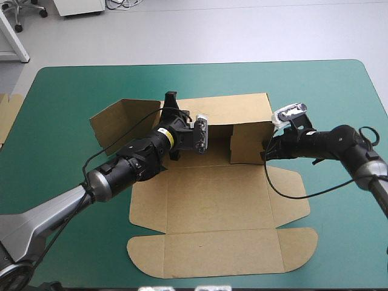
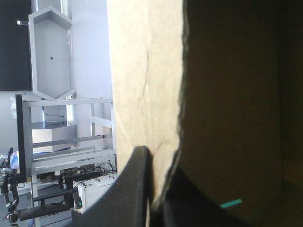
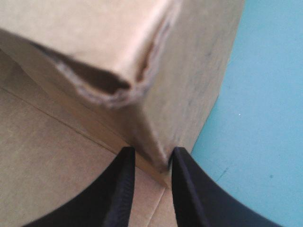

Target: Fold the box

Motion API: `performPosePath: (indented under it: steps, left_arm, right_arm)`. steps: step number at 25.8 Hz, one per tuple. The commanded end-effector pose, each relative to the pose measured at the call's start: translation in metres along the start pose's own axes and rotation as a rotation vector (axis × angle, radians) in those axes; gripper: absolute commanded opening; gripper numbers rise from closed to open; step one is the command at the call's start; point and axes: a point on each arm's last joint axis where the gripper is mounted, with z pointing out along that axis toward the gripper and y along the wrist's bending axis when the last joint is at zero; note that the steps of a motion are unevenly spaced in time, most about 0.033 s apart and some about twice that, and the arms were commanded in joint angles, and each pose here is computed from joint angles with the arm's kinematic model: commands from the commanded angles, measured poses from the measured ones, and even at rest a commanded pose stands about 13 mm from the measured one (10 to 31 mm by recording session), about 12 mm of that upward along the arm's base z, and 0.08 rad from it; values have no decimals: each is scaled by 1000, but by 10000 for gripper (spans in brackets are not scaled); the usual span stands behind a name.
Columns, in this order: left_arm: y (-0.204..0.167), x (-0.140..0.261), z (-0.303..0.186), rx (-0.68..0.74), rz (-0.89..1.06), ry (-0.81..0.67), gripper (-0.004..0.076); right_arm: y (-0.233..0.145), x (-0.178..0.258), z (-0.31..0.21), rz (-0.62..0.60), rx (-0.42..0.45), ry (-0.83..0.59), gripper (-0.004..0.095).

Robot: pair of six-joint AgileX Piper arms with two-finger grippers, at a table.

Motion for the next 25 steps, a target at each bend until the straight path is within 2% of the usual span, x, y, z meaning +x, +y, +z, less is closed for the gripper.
performPosePath:
  steps: [1,11,18,20,22,23,25]
  left_arm:
    - [3,1,-5,8,-75,22,-10]
    - [3,1,-5,8,-77,20,-10]
    - [3,1,-5,8,-77,20,-10]
    - [3,1,-5,7,-76,19,-10]
    - [3,0,-5,6,-76,12,-10]
    - [3,0,-5,4,-76,5,-10]
    - [3,-1,-5,3,-74,2,-10]
  right_arm:
    - [13,-2,-12,1,76,-157,262]
    - [41,-2,-1,-17,154,-269,263]
    - [50,-3,-5,-12,105,-274,263]
    - [55,-5,-14,-25,81,-293,309]
    - [56,-7,-20,-38,90,-315,466]
    - [55,-9,-21,-45,102,-325,579]
    - [55,-12,-23,-31,97,-336,621]
